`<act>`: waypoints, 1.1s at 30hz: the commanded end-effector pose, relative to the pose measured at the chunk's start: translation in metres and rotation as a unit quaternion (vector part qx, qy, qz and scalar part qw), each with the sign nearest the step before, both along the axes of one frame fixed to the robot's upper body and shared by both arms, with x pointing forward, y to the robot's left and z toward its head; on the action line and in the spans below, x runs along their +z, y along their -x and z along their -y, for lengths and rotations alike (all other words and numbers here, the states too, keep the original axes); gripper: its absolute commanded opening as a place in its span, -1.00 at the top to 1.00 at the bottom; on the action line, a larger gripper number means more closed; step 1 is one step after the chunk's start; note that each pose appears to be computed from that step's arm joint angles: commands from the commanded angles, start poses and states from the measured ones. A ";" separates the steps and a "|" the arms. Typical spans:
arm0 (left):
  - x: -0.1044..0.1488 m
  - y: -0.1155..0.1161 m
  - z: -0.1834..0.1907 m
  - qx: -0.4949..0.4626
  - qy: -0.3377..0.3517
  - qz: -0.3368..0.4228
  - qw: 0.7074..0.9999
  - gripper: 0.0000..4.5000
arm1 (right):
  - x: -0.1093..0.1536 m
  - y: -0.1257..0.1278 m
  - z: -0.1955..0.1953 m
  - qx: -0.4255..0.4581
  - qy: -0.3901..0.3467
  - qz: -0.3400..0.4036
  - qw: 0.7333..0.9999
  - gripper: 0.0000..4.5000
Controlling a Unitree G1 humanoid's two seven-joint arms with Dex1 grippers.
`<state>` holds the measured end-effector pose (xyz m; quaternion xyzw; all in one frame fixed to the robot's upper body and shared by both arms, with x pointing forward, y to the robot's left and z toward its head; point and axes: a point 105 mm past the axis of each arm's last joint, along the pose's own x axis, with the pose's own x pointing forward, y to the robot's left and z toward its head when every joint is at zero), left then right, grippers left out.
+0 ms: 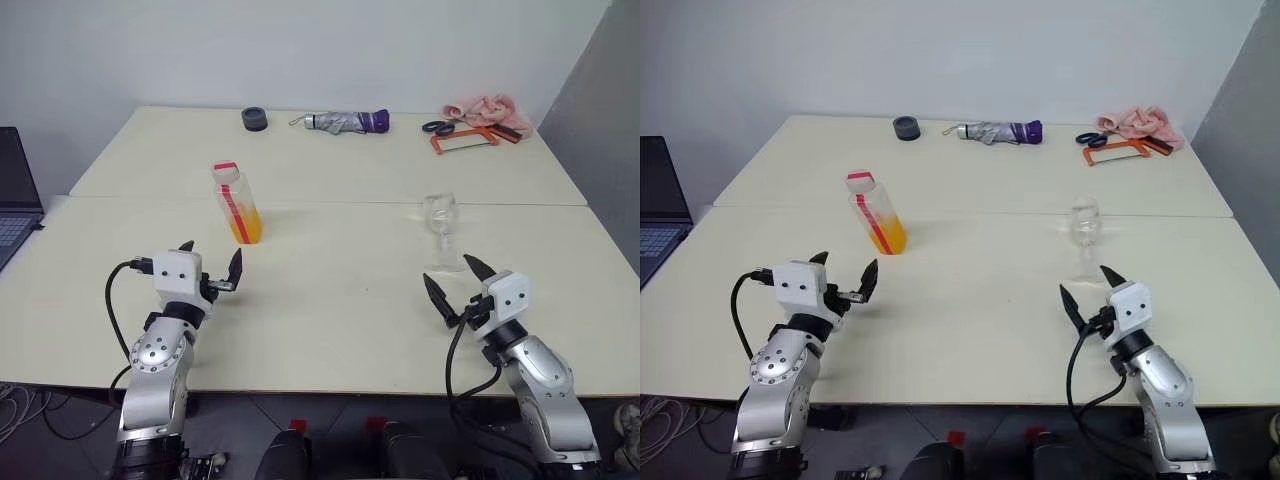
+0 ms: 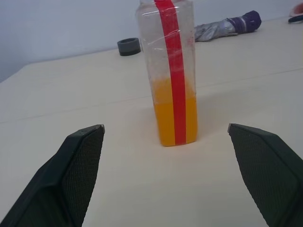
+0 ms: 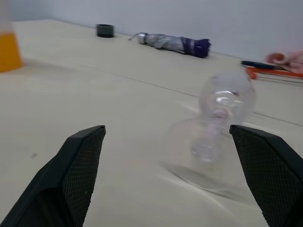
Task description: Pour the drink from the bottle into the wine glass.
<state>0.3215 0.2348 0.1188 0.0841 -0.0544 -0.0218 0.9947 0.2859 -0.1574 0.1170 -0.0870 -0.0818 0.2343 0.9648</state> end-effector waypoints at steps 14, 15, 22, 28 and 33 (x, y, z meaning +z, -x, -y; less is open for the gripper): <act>0.043 -0.038 0.012 -0.013 0.001 0.018 1.000 -0.99 | 0.061 0.032 -0.067 0.303 0.008 -0.052 0.952 -1.00; 0.045 -0.040 0.013 -0.014 0.000 0.019 1.000 -0.99 | 0.061 0.031 -0.068 0.305 0.011 -0.052 0.951 -1.00; 0.051 -0.054 0.016 -0.017 0.000 0.016 1.000 -0.99 | 0.060 0.027 -0.073 0.311 0.018 -0.040 0.949 -1.00; 0.060 -0.067 0.015 -0.004 0.002 0.022 1.000 -0.99 | 0.061 0.024 -0.076 0.313 0.018 -0.034 0.949 -1.00; 0.066 -0.077 0.018 -0.004 0.007 0.023 1.000 -0.99 | 0.066 0.022 -0.079 0.314 0.018 -0.025 0.949 -1.00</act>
